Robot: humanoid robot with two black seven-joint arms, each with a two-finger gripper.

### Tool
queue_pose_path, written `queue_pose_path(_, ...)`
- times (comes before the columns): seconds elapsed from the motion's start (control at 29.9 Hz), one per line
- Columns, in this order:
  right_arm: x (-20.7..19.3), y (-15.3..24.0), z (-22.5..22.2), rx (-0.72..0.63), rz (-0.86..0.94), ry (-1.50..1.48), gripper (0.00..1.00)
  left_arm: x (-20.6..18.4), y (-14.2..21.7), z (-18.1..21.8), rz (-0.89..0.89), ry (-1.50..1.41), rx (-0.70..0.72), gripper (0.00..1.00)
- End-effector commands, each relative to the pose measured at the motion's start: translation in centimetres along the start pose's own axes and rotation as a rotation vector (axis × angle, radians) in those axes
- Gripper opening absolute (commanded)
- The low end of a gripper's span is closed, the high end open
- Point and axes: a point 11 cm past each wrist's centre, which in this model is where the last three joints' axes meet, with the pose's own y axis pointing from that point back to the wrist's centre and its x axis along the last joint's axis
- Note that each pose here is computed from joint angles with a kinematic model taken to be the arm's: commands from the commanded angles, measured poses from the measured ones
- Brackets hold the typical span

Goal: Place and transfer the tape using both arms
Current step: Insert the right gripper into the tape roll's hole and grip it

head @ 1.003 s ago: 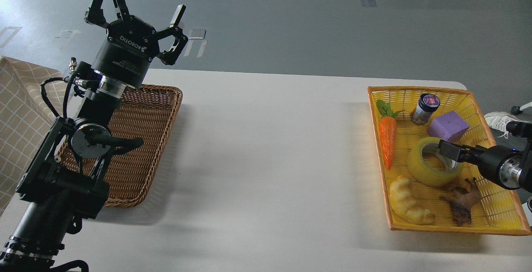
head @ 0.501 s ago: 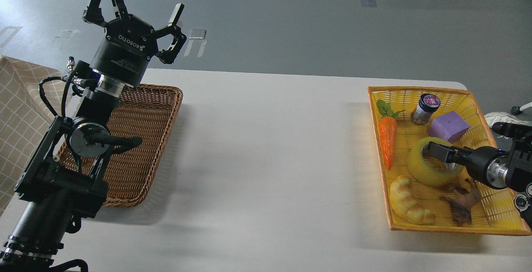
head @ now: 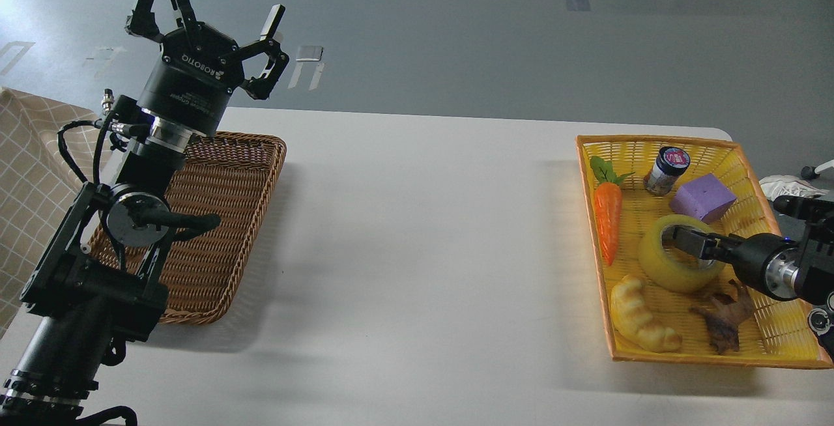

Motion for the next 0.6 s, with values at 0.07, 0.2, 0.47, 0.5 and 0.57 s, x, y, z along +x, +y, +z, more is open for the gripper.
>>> queue_pose_path(0.07, -0.29, -0.07, -0.12, 0.003, -0.004, -0.004, 0.91, 0.09, 0.03, 0.25, 0.001, -0.005, -0.004, 0.98)
queue_pose_path(0.2, -0.34, -0.06, -0.15, 0.005, -0.005, -0.005, 0.90, 0.12, 0.04, 0.22, 0.003, -0.002, -0.007, 0.98)
queue_pose_path(0.47, -0.79, -0.01, 0.02, 0.002, -0.014, -0.008, 0.86, 0.03, 0.04, 0.06, 0.003, 0.004, -0.008, 0.98)
queue_pose_path(0.5, -0.87, 0.00, 0.04, 0.002, -0.015, -0.008, 0.86, 0.03, 0.04, 0.06, 0.003, 0.004, -0.008, 0.98)
queue_pose_path(0.57, -1.06, 0.01, 0.07, 0.001, -0.019, -0.009, 0.81, 0.01, 0.04, 0.02, 0.003, 0.006, -0.009, 0.98)
